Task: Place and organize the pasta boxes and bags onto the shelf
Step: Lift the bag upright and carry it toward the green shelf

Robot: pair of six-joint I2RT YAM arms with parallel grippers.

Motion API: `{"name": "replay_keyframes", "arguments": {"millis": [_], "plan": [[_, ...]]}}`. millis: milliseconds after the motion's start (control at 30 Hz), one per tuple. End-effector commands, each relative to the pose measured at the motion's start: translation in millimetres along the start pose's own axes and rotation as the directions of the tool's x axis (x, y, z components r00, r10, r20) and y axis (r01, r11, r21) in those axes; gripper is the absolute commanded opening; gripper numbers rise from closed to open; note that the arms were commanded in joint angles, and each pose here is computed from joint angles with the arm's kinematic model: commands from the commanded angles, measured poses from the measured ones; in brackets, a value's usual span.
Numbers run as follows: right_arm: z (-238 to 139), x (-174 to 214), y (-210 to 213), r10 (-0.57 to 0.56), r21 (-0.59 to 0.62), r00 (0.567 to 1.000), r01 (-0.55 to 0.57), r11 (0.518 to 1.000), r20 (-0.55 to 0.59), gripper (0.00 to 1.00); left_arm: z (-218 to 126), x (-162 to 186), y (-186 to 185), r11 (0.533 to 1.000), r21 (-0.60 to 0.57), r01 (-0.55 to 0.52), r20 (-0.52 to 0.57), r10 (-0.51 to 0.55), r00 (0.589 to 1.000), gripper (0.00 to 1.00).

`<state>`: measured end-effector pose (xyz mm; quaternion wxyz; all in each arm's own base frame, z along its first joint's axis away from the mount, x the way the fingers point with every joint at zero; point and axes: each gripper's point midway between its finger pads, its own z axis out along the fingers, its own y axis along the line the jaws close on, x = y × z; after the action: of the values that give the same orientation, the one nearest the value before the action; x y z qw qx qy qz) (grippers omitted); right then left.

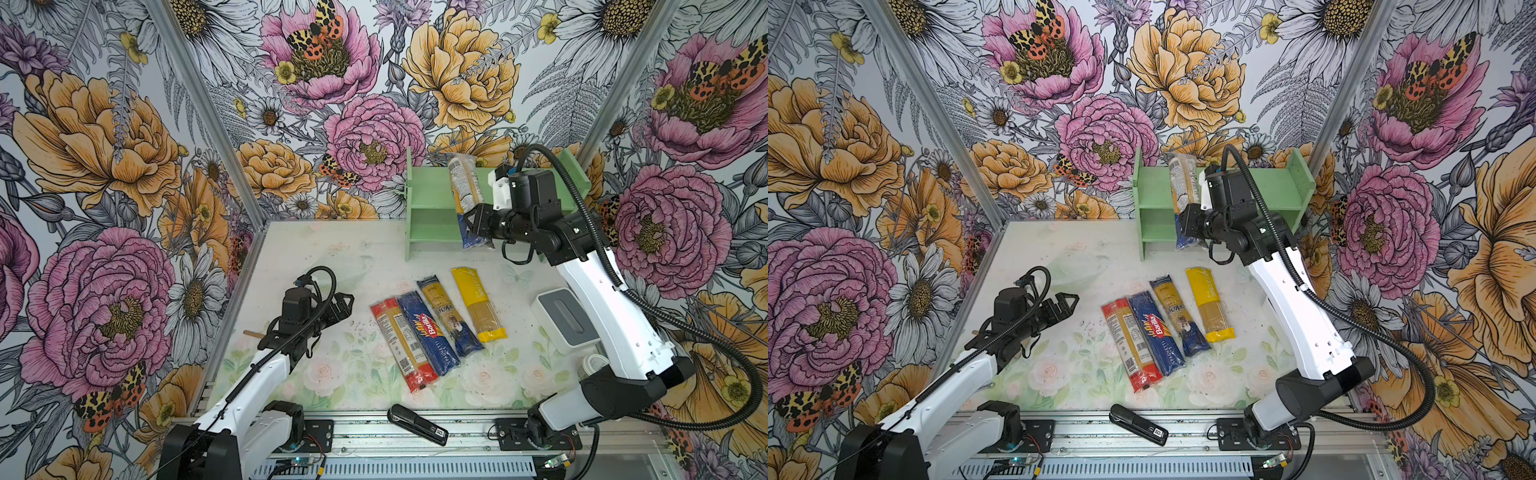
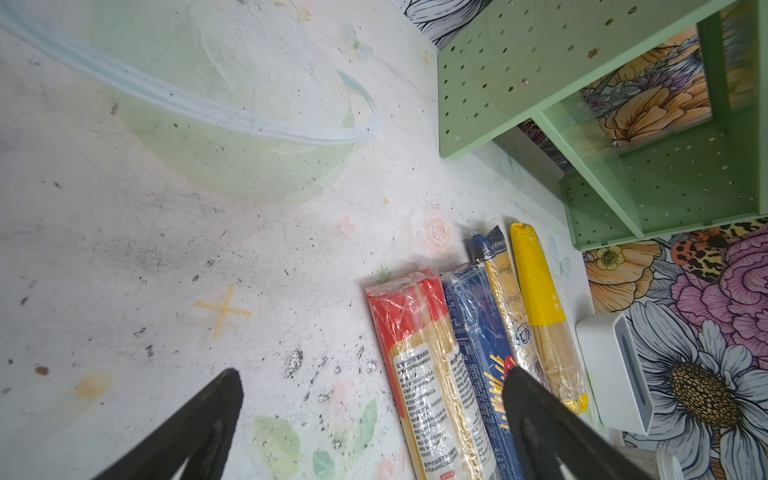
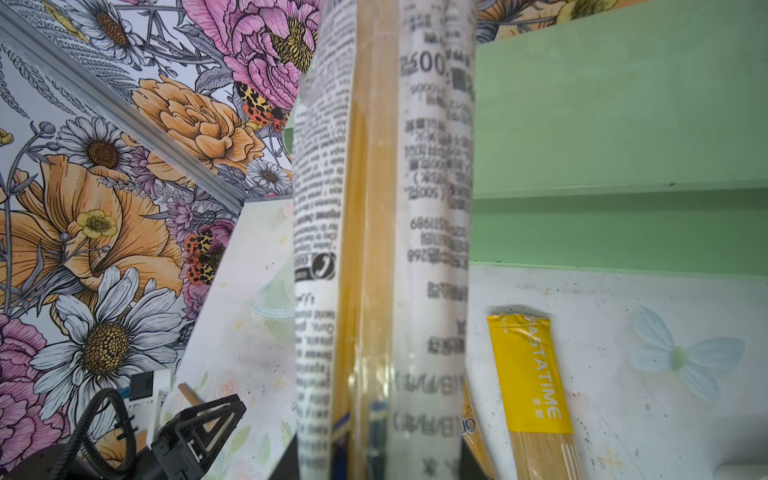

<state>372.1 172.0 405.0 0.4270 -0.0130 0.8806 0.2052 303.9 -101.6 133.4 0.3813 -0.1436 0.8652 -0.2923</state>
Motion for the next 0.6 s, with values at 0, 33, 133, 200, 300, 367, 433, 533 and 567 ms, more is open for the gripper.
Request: {"name": "replay_keyframes", "arguments": {"millis": [0, 33, 133, 200, 300, 367, 433, 533, 567], "plan": [[-29.4, -68.7, 18.4, -0.03, -0.042, 0.968, 0.042, 0.998, 0.251, 0.0, -3.5, -10.0, -15.2, 0.999, 0.043, -0.034, 0.024, 0.033, 0.999, 0.99], [-26.9, -72.4, 18.0, -0.029, -0.038, 0.966, 0.04, 0.998, 0.255, 0.0, -3.6, -10.9, -15.9, 0.998, 0.043, -0.035, 0.027, 0.034, 0.999, 0.99], [-19.1, -84.1, 18.6, -0.03, -0.032, 0.962, 0.04, 0.999, 0.271, 0.0, -3.5, -11.2, -16.0, 0.999, 0.042, -0.035, 0.027, 0.034, 0.999, 0.99], [-9.9, -90.7, 16.2, -0.019, -0.024, 0.961, 0.027, 0.999, 0.275, 0.0, -3.2, -11.9, -16.6, 0.999, 0.042, -0.034, 0.026, 0.033, 0.999, 0.99], [1.4, -99.0, 15.3, -0.01, -0.019, 0.959, 0.015, 1.0, 0.282, 0.0, -3.0, -12.3, -17.0, 0.998, 0.042, -0.035, 0.025, 0.034, 0.999, 0.99], [12.0, -104.3, 16.6, -0.016, -0.019, 0.959, 0.022, 1.0, 0.283, 0.0, -3.1, -12.0, -16.9, 0.999, 0.041, -0.036, 0.025, 0.035, 0.999, 0.99], [21.4, -110.0, 17.2, -0.018, -0.022, 0.958, 0.025, 0.999, 0.286, 0.0, -3.0, -12.7, -17.0, 0.999, 0.04, -0.036, 0.027, 0.035, 0.999, 0.99], [35.3, -117.1, 16.9, -0.011, -0.023, 0.956, 0.019, 1.0, 0.292, 0.0, -2.7, -12.8, -17.5, 0.998, 0.042, -0.038, 0.023, 0.037, 0.999, 0.99], [40.4, -118.9, 16.3, -0.013, -0.018, 0.956, 0.019, 1.0, 0.295, 0.0, -2.9, -13.0, -17.9, 0.998, 0.043, -0.039, 0.024, 0.038, 0.999, 0.99]]}}
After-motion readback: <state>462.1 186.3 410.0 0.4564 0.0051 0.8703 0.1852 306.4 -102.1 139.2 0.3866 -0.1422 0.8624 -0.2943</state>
